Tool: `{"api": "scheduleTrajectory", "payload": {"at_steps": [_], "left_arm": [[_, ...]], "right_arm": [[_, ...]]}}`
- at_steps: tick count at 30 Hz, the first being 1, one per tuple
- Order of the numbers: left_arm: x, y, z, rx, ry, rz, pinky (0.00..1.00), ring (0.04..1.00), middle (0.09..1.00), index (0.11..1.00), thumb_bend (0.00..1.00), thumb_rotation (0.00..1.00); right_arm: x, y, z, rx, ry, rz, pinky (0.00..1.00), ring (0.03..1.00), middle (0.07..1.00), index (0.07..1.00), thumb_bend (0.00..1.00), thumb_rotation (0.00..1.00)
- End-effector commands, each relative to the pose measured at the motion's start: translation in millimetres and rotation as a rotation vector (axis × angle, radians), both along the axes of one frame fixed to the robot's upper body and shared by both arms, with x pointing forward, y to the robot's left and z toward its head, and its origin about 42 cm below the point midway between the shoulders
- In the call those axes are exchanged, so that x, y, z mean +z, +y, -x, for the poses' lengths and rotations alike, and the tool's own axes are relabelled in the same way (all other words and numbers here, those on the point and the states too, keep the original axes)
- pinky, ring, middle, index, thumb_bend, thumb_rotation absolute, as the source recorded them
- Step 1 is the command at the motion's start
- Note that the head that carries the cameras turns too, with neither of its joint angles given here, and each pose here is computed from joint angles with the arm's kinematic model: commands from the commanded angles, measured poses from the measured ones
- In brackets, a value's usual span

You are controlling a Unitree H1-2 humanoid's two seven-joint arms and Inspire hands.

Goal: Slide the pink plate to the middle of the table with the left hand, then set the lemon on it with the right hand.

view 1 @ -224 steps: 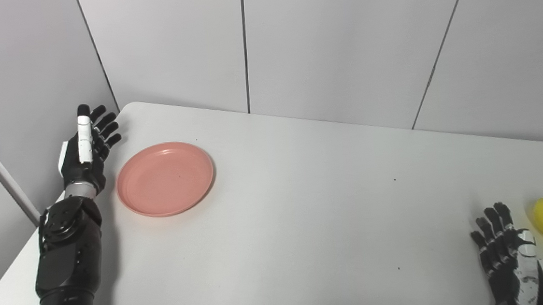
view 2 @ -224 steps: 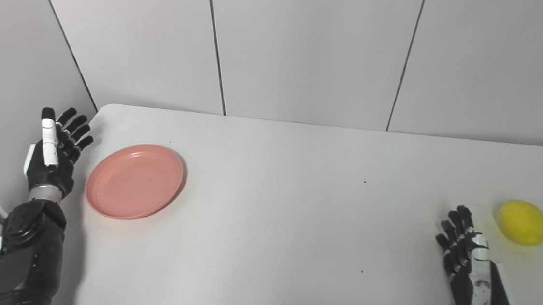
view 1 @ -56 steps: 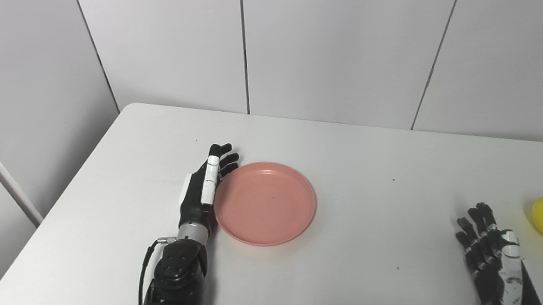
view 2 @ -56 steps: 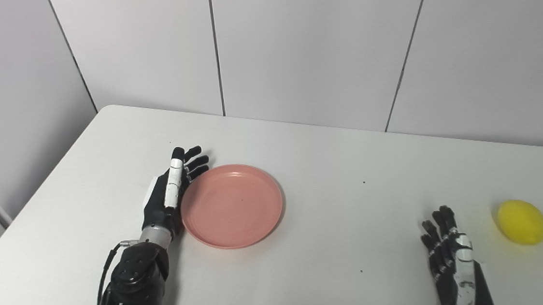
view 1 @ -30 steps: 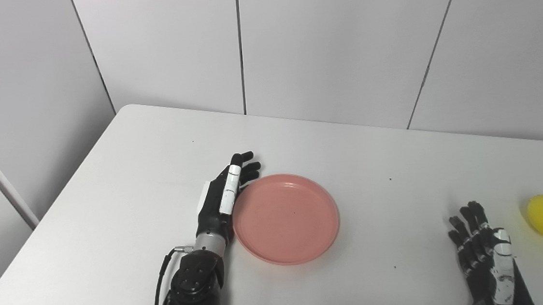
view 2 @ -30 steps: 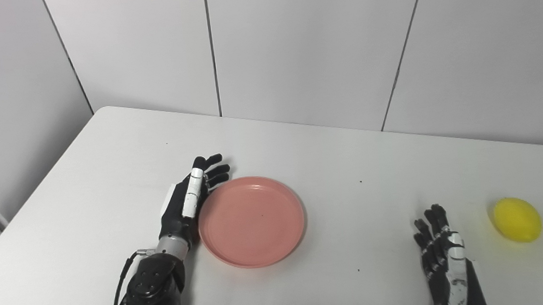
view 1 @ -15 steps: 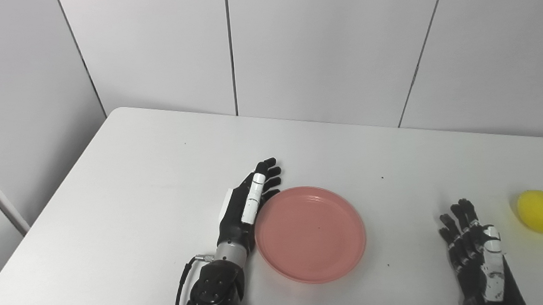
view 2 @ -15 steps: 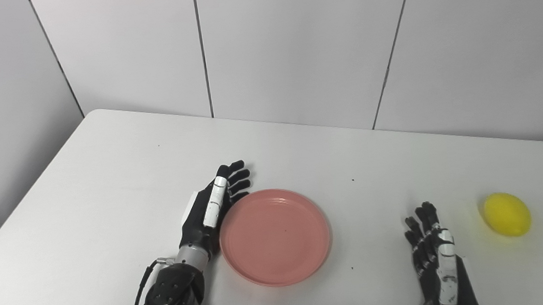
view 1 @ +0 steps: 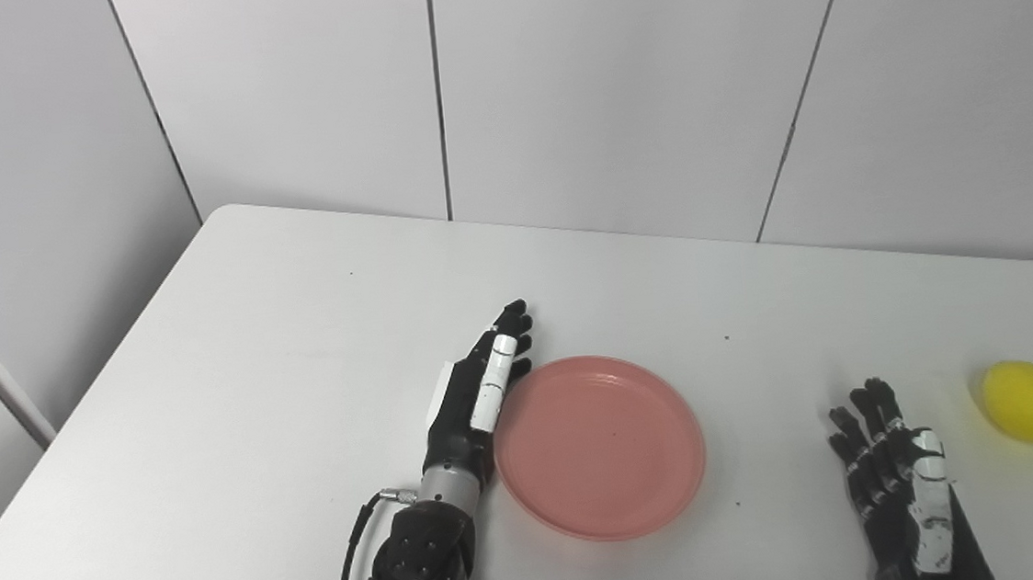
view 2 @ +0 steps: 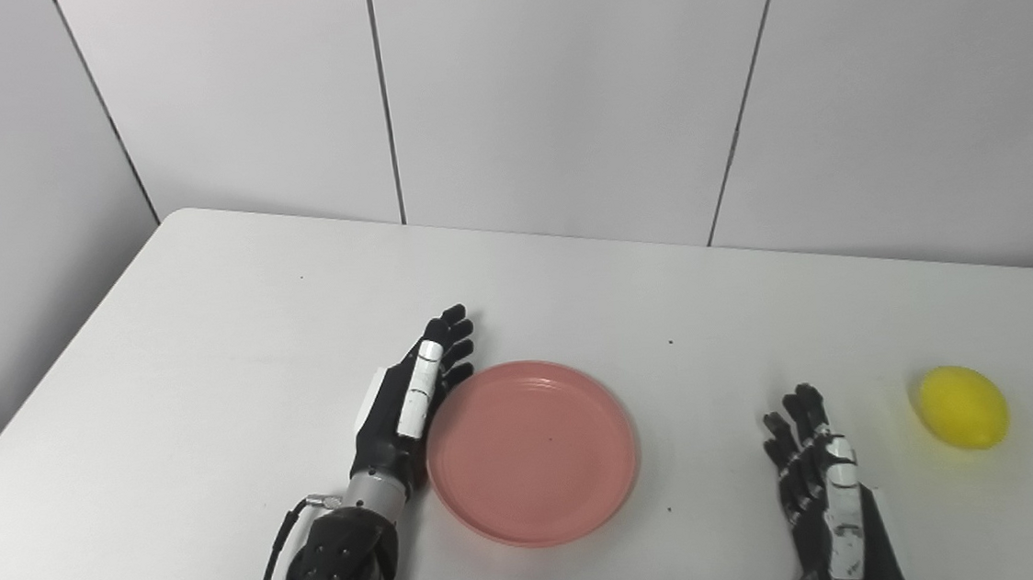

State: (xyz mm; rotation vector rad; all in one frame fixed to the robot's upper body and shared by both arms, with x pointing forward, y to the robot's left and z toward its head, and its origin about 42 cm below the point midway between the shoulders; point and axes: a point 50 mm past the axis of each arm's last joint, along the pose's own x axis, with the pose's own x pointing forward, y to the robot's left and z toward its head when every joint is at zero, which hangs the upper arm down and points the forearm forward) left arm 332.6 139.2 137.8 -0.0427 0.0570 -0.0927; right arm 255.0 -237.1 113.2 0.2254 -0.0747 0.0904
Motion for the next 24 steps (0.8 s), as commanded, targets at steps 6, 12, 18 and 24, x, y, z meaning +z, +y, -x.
{"api": "scheduleTrajectory", "payload": {"at_steps": [6,12,18,24], "left_arm": [[-9,-16,8,-0.028,0.042,0.007,0.98,0.935,0.921,0.884,0.63,0.99],[-11,-20,11,-0.02,0.031,0.0,0.99,0.956,0.944,0.892,0.61,0.99],[-9,-19,14,-0.03,0.012,0.034,0.95,0.948,0.939,0.89,0.63,0.98],[-7,-4,15,-0.034,0.025,0.041,0.99,0.941,0.924,0.888,0.66,0.99]], "right_arm": [[-10,6,6,0.006,0.048,-0.016,1.0,0.958,0.984,0.973,0.73,0.99],[-11,8,5,0.002,0.053,-0.02,1.0,0.953,0.978,0.968,0.75,0.97],[-8,16,4,-0.007,0.057,-0.015,1.0,0.949,0.967,0.963,0.77,0.95],[-7,28,2,-0.016,0.063,-0.017,0.98,0.938,0.958,0.956,0.75,0.95]]}}
